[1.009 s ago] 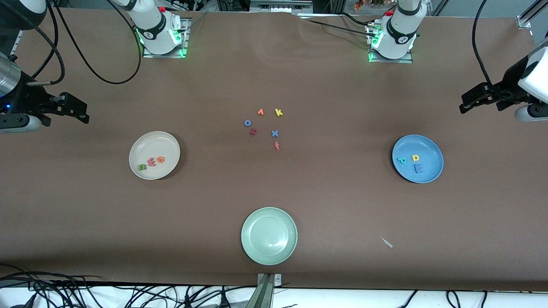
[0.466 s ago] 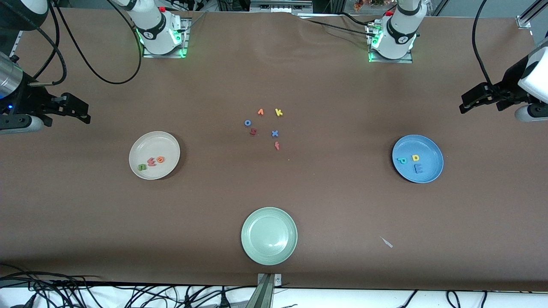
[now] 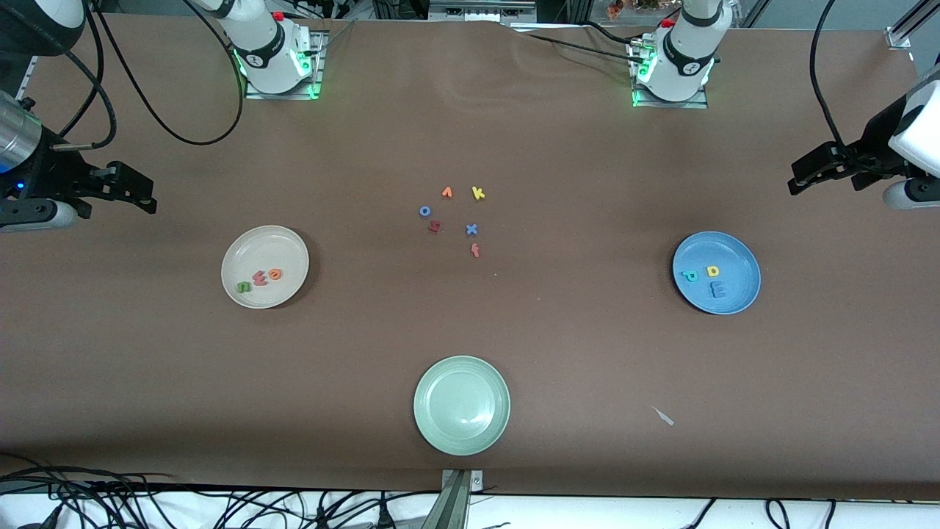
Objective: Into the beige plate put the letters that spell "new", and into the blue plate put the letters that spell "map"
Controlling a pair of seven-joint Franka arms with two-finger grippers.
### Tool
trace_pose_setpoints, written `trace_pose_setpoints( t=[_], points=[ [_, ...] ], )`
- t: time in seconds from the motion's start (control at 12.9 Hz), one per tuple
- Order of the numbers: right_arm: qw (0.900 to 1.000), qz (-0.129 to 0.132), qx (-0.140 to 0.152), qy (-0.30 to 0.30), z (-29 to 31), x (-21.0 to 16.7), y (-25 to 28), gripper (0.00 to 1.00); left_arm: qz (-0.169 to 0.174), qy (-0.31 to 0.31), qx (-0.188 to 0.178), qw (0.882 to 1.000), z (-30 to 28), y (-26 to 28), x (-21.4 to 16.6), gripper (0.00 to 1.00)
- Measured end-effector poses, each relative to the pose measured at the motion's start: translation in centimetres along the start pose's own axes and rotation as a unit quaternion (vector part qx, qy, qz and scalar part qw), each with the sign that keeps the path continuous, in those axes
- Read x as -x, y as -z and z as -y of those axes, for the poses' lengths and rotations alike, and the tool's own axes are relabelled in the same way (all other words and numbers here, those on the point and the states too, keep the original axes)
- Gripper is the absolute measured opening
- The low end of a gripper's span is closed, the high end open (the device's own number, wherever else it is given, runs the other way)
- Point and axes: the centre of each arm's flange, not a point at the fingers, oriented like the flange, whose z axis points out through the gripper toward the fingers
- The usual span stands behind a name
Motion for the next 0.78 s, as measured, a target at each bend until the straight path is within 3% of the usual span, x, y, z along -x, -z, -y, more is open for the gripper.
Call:
trace_pose_setpoints(
  t=[0.78],
  points=[
    [1.0, 0.003, 0.0, 0.0, 0.06, -0.13, -0.31, 1.0, 0.0, 0.0, 0.0, 1.0, 0.01, 0.0, 0.0, 1.0]
  ],
)
